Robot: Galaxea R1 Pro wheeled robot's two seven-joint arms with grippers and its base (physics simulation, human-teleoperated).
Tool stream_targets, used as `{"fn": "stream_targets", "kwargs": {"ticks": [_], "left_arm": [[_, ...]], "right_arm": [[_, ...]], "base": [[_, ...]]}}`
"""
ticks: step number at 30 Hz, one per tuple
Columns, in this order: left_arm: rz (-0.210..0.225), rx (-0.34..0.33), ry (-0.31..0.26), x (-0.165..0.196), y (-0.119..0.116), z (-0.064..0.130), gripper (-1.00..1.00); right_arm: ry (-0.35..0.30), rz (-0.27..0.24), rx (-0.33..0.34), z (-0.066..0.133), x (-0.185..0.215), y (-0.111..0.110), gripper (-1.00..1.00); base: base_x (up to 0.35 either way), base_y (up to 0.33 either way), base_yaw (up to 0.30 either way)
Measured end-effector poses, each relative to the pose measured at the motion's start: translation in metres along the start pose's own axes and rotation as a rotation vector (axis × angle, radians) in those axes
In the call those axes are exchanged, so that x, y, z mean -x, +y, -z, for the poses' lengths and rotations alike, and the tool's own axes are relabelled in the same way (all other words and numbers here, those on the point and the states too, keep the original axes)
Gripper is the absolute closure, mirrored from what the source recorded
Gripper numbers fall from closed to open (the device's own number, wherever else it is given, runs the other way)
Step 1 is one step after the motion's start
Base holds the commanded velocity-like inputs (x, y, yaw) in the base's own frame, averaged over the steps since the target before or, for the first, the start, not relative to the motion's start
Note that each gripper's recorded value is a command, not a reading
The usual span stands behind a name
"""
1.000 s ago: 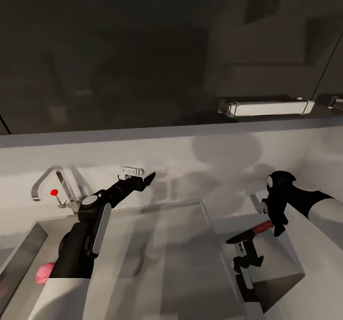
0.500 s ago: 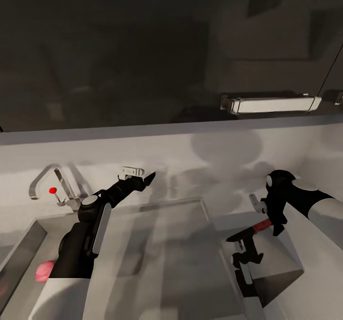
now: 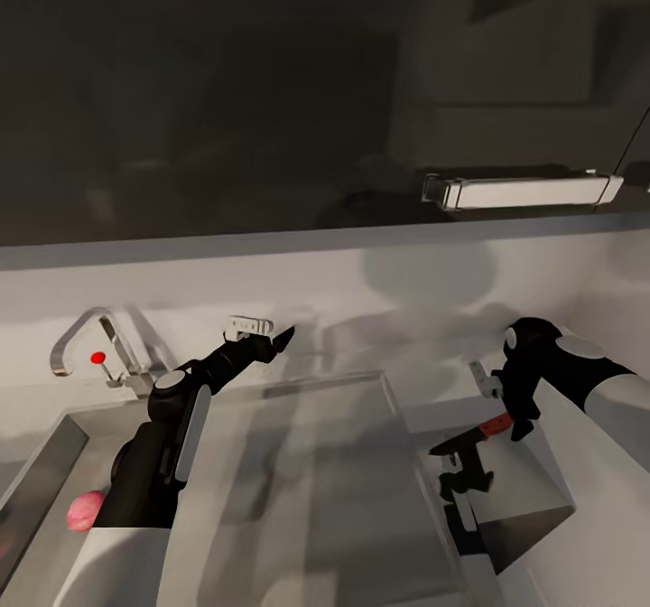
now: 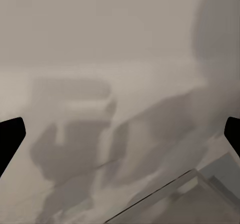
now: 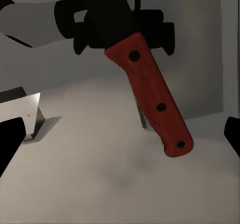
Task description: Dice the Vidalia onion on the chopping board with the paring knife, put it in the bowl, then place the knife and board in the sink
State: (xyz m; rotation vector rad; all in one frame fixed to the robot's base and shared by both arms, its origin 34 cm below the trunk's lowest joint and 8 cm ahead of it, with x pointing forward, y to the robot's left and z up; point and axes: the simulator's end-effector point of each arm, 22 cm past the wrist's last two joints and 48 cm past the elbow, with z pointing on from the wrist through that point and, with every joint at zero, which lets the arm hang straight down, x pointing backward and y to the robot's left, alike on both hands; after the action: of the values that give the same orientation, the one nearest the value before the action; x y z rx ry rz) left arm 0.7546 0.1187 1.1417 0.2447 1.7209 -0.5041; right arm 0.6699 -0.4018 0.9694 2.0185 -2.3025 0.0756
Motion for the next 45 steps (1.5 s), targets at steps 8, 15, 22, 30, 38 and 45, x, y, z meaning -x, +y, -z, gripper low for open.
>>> {"fn": "stream_targets", "kwargs": {"ticks": [8, 15, 22, 30, 38, 45], "left_arm": [[0.004, 0.001, 0.007, -0.005, 0.001, -0.002, -1.0], [0.007, 0.002, 0.012, -0.008, 0.003, -0.003, -1.0], [0.009, 0.002, 0.018, -0.012, 0.004, -0.004, -1.0], [0.012, 0.003, 0.024, -0.016, 0.005, -0.006, -1.0], [0.016, 0.004, 0.03, -0.02, 0.006, -0.007, -1.0], [0.019, 0.005, 0.036, -0.024, 0.007, -0.008, -1.0]], "right_arm": [[-0.042, -0.029, -0.012, 0.002, 0.003, -0.006, -1.0], [-0.044, -0.041, -0.009, 0.0, -0.003, -0.007, -1.0], [-0.043, -0.044, -0.005, -0.003, -0.004, -0.007, -1.0], [-0.041, -0.045, 0.001, -0.006, -0.004, -0.007, -1.0], [-0.042, -0.042, 0.003, -0.009, -0.002, -0.008, -1.0], [-0.046, -0.026, -0.005, -0.008, 0.004, -0.011, -1.0]], "base": [[0.0, 0.0, 0.0], [0.0, 0.0, 0.0], [0.0, 0.0, 0.0], [0.0, 0.0, 0.0], [0.0, 0.0, 0.0], [0.0, 0.0, 0.0]]}}
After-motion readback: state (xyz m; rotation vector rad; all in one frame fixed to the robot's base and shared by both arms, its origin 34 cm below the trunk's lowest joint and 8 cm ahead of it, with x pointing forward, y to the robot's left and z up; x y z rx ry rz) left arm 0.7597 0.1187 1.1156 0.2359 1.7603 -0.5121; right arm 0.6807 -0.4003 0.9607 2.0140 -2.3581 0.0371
